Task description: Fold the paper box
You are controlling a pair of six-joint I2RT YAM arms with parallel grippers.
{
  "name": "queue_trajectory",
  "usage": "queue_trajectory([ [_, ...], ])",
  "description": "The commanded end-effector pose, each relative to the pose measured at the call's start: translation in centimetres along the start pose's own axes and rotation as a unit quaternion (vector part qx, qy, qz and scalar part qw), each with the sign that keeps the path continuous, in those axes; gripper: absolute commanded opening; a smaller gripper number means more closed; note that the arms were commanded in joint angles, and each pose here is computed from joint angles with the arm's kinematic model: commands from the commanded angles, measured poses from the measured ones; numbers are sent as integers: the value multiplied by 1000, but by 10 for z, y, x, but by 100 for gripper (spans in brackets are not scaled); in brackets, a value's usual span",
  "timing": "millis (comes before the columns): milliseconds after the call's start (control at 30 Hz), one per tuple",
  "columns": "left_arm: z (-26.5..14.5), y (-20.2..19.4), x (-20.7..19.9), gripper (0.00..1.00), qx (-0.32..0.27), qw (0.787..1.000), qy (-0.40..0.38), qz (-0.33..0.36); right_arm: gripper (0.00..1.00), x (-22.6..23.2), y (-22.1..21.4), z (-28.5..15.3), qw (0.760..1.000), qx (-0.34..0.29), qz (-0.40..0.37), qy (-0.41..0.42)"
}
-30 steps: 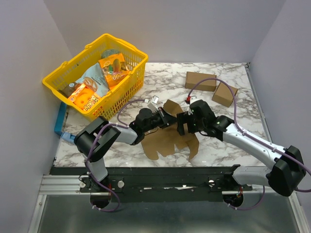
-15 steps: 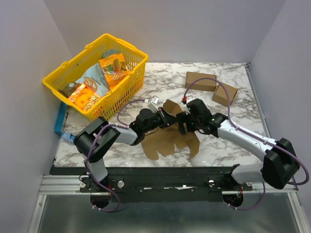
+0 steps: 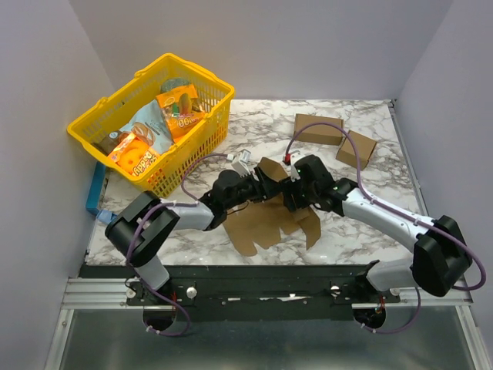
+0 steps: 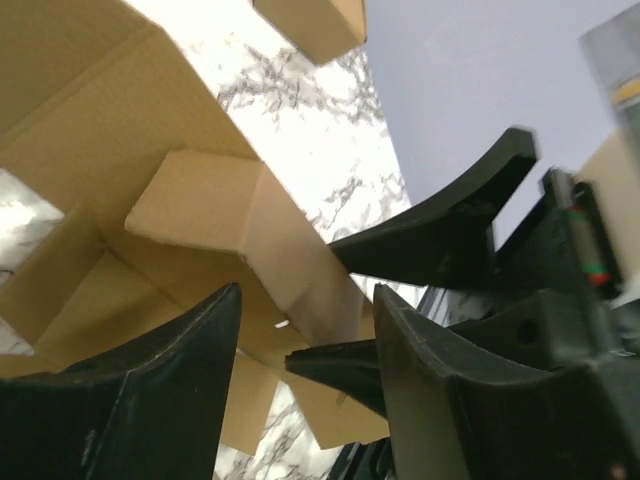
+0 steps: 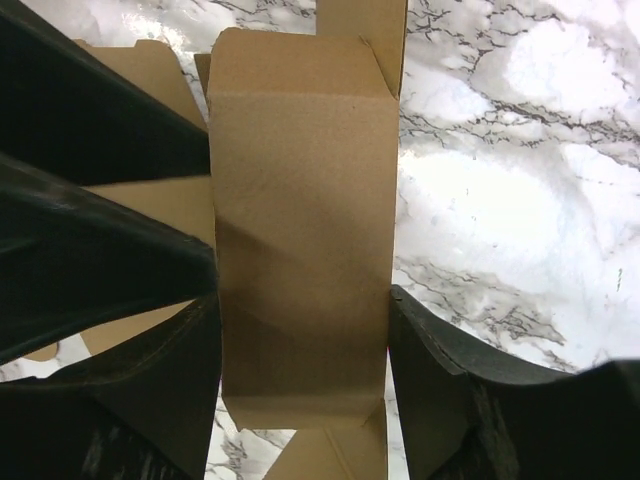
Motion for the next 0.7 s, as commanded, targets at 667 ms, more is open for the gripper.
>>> queue_trajectory([
  [667,-85,79,49,92,-11,961,158,226,53,6,12,1,974,23,-204,91],
])
Point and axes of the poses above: each gripper's point midway between its finger pads, its own z axis out along the fingers, its own x axis along the line the jaws close on, y = z × x, the point moved 9 cm from there along -z, back along the fingers, and after that the axes turned 15 degrees about z, right-handed, at the moved point
